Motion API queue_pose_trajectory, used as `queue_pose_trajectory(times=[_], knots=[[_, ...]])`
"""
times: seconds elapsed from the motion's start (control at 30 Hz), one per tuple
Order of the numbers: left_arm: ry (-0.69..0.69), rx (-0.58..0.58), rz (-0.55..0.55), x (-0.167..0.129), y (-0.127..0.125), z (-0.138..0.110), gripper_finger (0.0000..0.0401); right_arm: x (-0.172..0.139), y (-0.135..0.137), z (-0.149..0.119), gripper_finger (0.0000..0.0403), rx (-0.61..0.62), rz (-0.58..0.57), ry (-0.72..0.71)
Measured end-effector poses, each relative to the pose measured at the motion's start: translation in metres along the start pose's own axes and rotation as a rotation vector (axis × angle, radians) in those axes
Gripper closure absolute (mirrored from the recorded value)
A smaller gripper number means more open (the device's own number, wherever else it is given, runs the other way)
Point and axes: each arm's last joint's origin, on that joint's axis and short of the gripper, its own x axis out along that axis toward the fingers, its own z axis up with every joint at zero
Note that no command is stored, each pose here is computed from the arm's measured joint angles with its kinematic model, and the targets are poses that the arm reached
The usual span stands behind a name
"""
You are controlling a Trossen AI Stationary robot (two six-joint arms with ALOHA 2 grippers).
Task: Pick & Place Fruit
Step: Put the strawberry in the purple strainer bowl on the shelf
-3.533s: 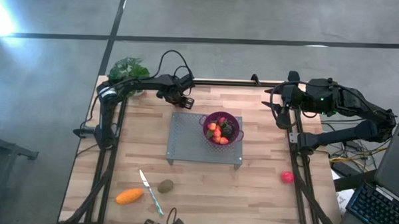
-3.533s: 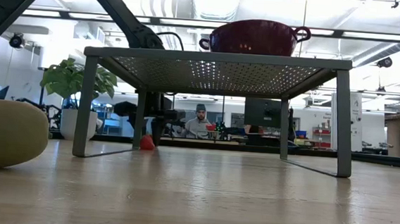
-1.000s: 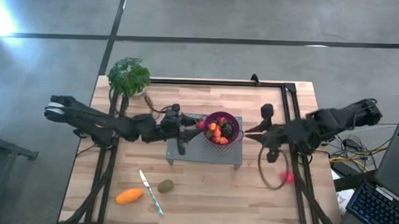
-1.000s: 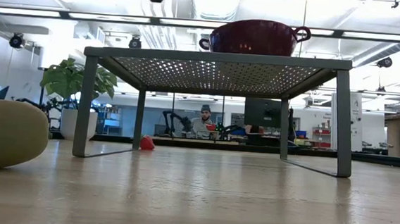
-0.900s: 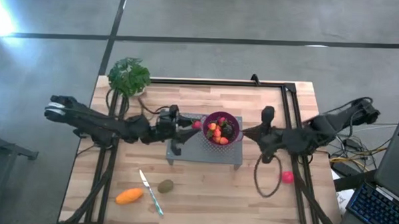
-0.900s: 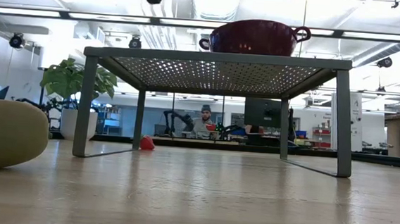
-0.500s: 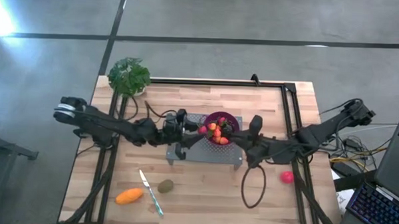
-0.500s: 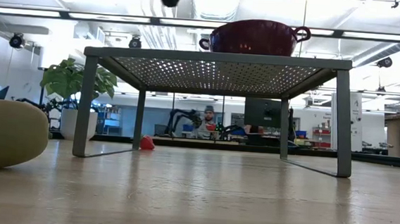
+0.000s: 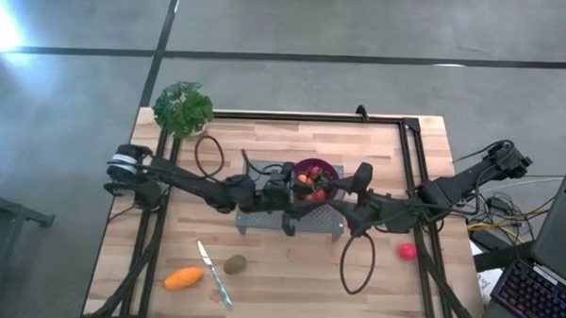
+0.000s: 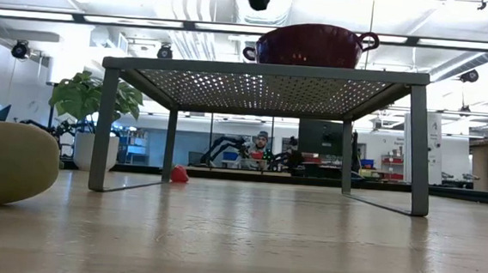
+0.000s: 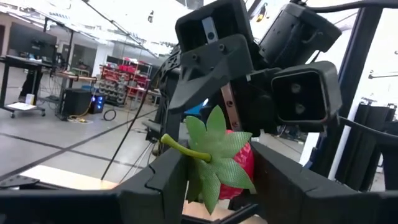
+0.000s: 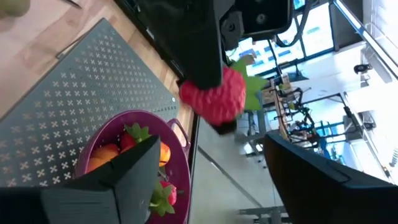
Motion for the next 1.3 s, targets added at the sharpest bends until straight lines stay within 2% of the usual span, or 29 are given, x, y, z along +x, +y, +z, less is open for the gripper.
queue_pose_trajectory(times=[0.17,0.3,0.97,1.07,1.3], knots=[[0.028,0.017,0.000,0.018,-0.001,-0.002,0.0234,0.000,-0.001,0.001,0.0104,0.007,-0.004,-0.005],[0.042,0.024,0.005,0.030,0.000,-0.004,0.0234,0.000,-0.001,0.002,0.0113,0.008,-0.010,-0.013],[0.045,0.033,0.016,0.036,0.005,-0.003,0.0234,0.000,-0.001,0.002,0.0255,0.015,-0.008,-0.014],[0.046,0.029,0.016,0.035,0.005,-0.003,0.0234,0.000,-0.001,0.002,0.0259,0.015,-0.008,-0.015],[0.052,0.028,0.011,0.035,0.005,-0.004,0.0234,0.000,-0.001,0.002,0.0231,0.022,-0.008,-0.015]])
